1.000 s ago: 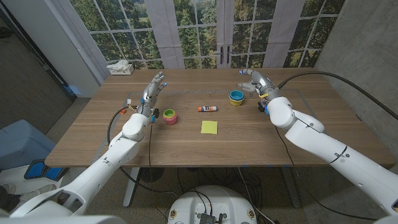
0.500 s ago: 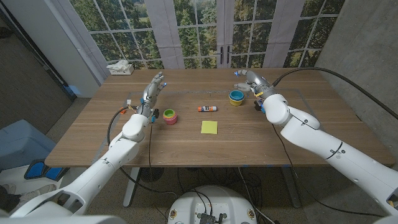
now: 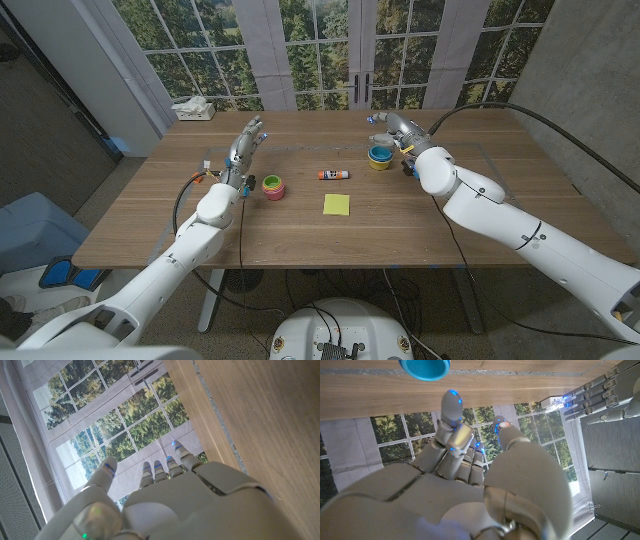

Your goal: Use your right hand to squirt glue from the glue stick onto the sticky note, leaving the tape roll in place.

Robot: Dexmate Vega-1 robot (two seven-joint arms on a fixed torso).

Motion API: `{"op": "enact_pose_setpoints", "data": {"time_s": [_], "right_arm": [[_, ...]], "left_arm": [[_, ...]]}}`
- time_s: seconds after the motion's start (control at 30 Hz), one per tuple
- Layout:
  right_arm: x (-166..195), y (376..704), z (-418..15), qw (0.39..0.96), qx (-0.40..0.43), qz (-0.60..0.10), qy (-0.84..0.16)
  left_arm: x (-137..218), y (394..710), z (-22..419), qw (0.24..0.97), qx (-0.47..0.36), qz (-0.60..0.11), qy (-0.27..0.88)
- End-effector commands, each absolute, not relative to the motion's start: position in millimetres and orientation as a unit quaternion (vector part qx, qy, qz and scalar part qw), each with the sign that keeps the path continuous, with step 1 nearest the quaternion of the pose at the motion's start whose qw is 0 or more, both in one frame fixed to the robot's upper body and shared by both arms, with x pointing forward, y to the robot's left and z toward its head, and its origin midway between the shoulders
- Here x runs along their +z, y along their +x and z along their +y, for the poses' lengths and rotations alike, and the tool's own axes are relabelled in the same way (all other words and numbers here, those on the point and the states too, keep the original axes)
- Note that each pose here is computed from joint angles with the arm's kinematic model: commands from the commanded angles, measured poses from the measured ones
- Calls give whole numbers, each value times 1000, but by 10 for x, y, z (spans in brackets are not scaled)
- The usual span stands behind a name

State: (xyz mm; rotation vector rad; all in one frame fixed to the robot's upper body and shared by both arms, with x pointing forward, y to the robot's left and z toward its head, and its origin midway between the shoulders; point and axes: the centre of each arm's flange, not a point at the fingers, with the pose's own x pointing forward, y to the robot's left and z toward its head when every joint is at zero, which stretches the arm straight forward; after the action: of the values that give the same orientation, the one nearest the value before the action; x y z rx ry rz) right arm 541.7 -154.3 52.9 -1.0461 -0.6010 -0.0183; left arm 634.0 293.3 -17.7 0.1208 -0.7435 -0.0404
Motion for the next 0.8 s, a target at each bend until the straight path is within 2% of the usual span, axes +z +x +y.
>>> {"op": "enact_pose_setpoints", "data": {"time_s": [0.03, 0.8], "right_arm": [[556, 5427, -1376, 810, -3, -282, -515], [521, 5382, -1000, 780, 9, -291, -554]], "left_arm": [[-176, 6366, 2955, 929, -21, -365, 54], [-220, 6347, 3011, 928, -19, -368, 50]]}}
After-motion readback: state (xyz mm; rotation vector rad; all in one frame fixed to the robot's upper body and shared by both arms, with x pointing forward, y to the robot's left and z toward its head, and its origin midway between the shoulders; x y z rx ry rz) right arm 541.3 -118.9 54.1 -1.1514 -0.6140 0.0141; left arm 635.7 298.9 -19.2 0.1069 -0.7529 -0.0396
